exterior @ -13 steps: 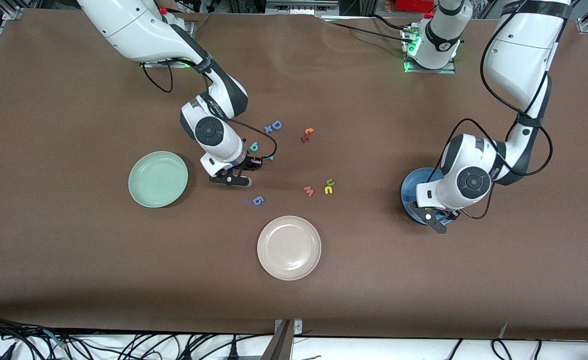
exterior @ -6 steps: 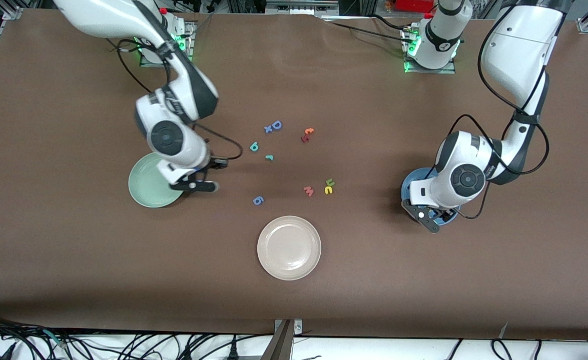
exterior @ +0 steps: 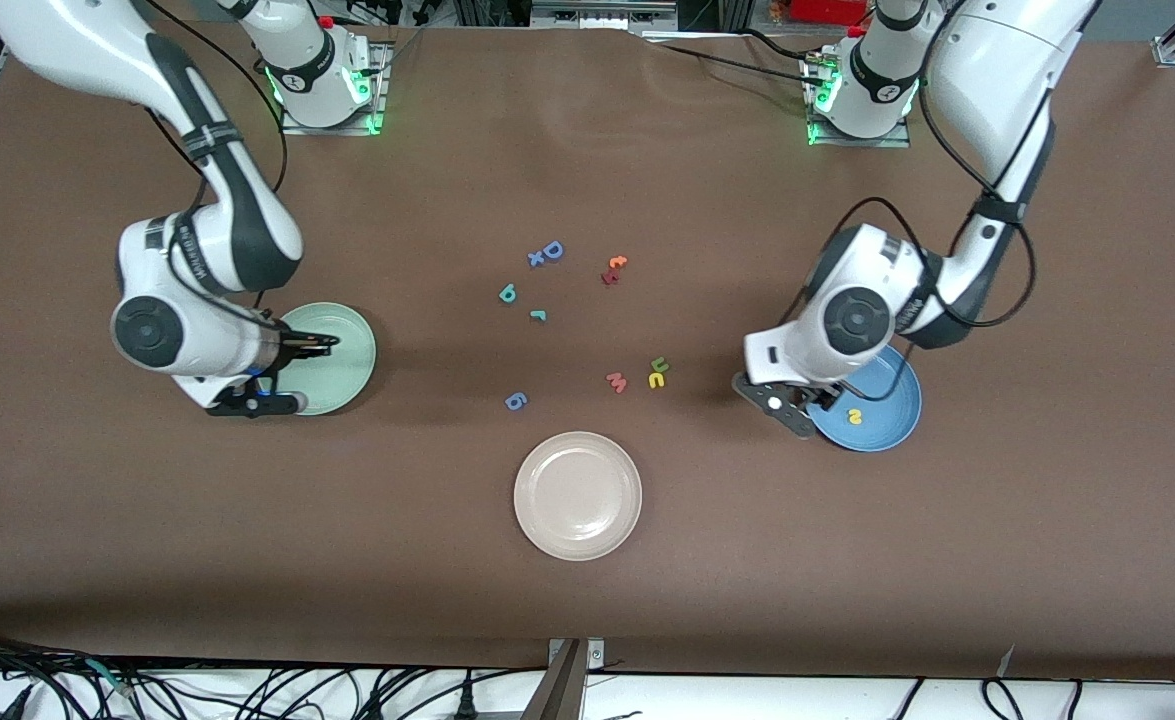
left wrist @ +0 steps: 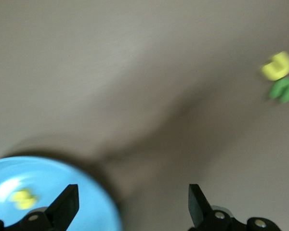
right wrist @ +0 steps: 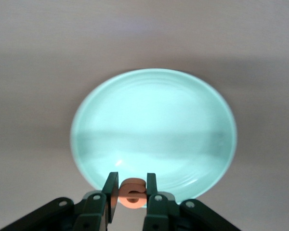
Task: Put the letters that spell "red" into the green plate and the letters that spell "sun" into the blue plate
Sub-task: 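Drop the orange 6 on the mint plate while the left gripper reaches letters, then carry the green n to the blue plate while the right gripper descends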
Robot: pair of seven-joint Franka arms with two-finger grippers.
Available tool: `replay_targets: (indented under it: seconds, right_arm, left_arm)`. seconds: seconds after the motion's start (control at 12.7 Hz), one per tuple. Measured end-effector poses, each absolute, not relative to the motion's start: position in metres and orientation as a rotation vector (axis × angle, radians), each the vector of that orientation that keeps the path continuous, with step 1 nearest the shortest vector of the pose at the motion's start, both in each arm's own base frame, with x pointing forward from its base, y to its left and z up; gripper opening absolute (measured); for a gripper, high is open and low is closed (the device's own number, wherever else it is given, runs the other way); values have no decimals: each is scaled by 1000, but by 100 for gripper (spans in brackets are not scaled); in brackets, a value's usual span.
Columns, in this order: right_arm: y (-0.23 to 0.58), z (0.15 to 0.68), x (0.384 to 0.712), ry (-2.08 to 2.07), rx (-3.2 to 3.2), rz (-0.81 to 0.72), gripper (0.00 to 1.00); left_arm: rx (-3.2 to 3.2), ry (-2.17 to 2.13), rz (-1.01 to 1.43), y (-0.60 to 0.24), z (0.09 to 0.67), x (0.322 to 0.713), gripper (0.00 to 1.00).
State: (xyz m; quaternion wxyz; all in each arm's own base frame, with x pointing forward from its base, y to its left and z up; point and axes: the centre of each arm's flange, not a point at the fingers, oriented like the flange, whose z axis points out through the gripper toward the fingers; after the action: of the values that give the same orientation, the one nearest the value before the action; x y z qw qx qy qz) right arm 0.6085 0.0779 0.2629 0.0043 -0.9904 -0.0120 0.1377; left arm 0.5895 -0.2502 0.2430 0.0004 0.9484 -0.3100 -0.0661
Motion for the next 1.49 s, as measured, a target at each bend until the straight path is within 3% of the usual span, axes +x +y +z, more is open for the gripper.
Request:
replay_targets:
  seconds: [0.39,0.71,0.79,0.86,1.02,1.18,1.49]
  right_arm:
    - [53,200,611,-22,-3060,460,28]
    - [40,186,610,-8,-3058,480,28]
    - [36,186,610,-11,-3060,481,28]
    - [34,185,610,-18,-3060,481,28]
    - [28,185,610,-23,-3062,482,28]
    - [25,184,610,-21,-3064,483,28]
    - [25,185,610,-24,-3064,482,68]
  left_arm:
    - [3020,-876,-242,-356,221,530,100]
    - [2979,-872,-170,-392,197,531,95]
    - [2966,-878,-150,-396,192,532,88]
    - [2954,-888,-136,-397,187,534,87]
    - [2941,-908,-129,-397,179,535,65]
    - [2938,-914,-116,-397,179,536,61]
    - [2944,-951,-102,-396,177,536,56]
